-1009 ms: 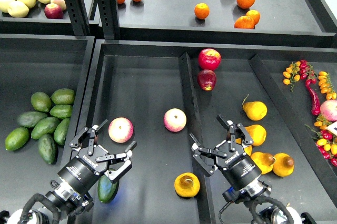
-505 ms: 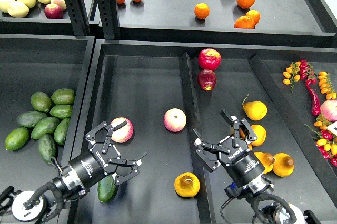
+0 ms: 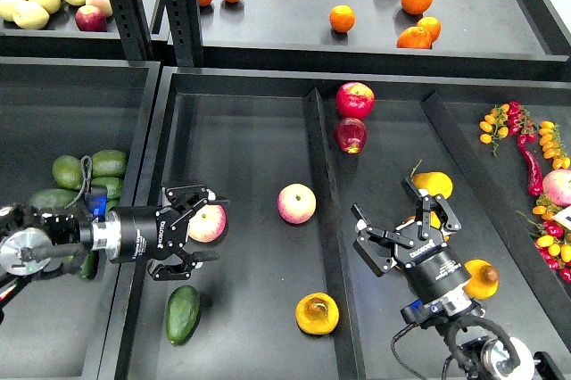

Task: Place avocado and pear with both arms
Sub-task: 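Swing the left gripper toward the avocado bin, then over the green avocado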

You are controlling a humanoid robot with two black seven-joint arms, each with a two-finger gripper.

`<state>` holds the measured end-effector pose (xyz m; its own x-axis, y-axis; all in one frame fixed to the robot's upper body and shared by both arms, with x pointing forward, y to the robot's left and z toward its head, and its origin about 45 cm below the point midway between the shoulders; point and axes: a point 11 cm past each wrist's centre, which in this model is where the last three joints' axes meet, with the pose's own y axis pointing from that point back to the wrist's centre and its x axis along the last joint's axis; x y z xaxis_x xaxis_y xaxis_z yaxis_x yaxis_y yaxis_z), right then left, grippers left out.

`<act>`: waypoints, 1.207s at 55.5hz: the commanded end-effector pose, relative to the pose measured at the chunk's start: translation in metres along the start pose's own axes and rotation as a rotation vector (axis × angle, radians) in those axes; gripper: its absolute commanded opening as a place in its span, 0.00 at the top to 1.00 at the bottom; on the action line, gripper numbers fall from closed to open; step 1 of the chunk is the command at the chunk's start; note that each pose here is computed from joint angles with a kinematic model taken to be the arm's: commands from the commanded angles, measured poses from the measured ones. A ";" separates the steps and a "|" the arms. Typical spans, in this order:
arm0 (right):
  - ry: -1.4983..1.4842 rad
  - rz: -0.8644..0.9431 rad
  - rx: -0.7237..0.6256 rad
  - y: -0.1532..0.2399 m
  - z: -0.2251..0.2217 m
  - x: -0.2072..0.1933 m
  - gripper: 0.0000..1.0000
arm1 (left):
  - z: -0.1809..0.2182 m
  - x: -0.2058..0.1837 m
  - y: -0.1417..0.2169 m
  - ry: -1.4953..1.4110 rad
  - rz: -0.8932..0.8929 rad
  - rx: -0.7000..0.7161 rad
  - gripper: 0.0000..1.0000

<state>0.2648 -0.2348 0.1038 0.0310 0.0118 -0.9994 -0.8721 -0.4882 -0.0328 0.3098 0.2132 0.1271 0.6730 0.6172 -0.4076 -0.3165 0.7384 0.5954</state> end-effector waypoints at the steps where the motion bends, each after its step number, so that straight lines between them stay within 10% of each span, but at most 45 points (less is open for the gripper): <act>1: 0.005 -0.002 0.014 -0.006 -0.009 -0.003 0.00 | 0.021 0.000 0.002 -0.136 0.010 0.070 0.00; 39: 0.012 0.025 -0.002 -0.040 -0.024 -0.001 0.00 | -0.017 0.011 -0.012 -0.786 0.092 0.595 0.00; 67: 0.013 0.020 0.008 -0.038 -0.026 -0.001 0.00 | -0.046 -0.006 -0.046 -0.876 0.023 0.684 0.01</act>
<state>0.3118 -0.2385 0.1066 0.0218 -0.0095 -0.9997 -0.8752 -0.4835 -0.0145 0.2920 0.1912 0.0765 0.9958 0.0305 0.0865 -0.0915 0.2633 0.9604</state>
